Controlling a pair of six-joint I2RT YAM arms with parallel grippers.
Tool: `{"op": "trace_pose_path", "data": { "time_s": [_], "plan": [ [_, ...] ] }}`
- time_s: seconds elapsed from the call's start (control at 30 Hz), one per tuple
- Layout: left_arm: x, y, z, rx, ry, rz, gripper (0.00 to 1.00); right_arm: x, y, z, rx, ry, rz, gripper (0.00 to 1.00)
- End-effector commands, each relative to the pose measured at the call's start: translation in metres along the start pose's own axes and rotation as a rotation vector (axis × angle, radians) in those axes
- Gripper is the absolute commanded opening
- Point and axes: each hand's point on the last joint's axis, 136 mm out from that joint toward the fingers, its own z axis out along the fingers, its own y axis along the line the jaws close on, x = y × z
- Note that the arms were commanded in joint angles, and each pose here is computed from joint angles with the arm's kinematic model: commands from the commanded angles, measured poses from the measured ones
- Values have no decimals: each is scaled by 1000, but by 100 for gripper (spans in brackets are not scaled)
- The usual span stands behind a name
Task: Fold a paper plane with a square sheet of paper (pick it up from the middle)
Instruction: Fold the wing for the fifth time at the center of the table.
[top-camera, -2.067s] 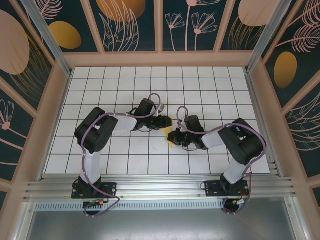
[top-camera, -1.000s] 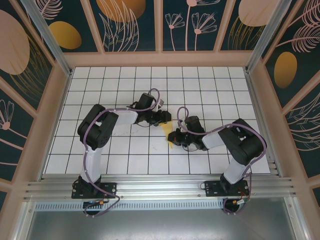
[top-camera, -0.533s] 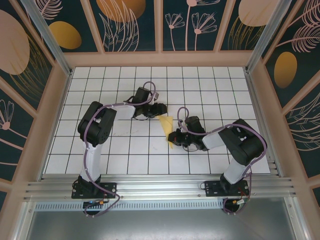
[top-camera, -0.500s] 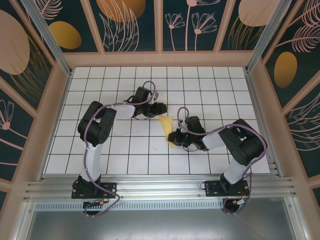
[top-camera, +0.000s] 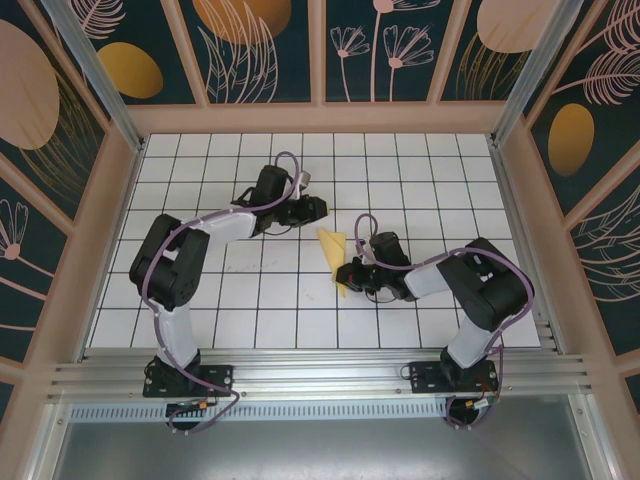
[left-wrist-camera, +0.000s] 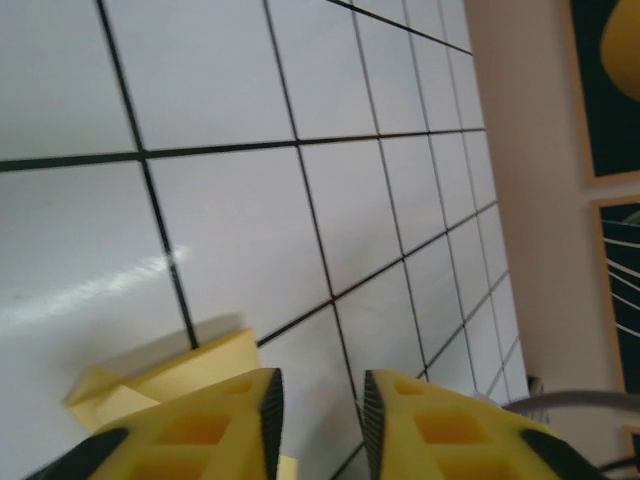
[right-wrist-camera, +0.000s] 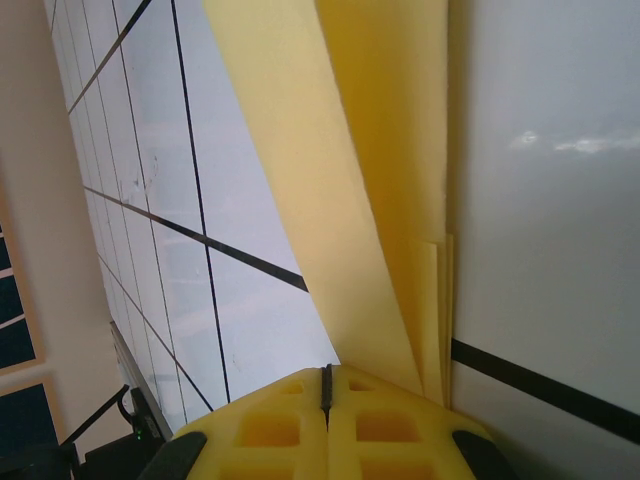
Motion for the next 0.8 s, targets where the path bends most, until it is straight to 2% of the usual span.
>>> {"op": "trace_pose_path", "data": {
  "time_s": [0.0, 0.27, 0.43, 0.57, 0.77],
  "plan": [
    [36, -7, 15, 57, 92, -23, 26, 48, -85, -6, 285, 118, 167, 0],
    [70, 11, 48, 36, 166, -75, 22, 49, -86, -6, 282, 112, 174, 0],
    [87, 42, 59, -39, 188, -108, 23, 44, -80, -6, 265, 100, 166, 0],
    [96, 64, 62, -102, 192, -122, 25, 34, -64, -7, 225, 69, 144, 0],
    [103, 73, 63, -116, 207, -119, 26, 11, -27, -11, 162, 21, 86, 0]
  ]
}}
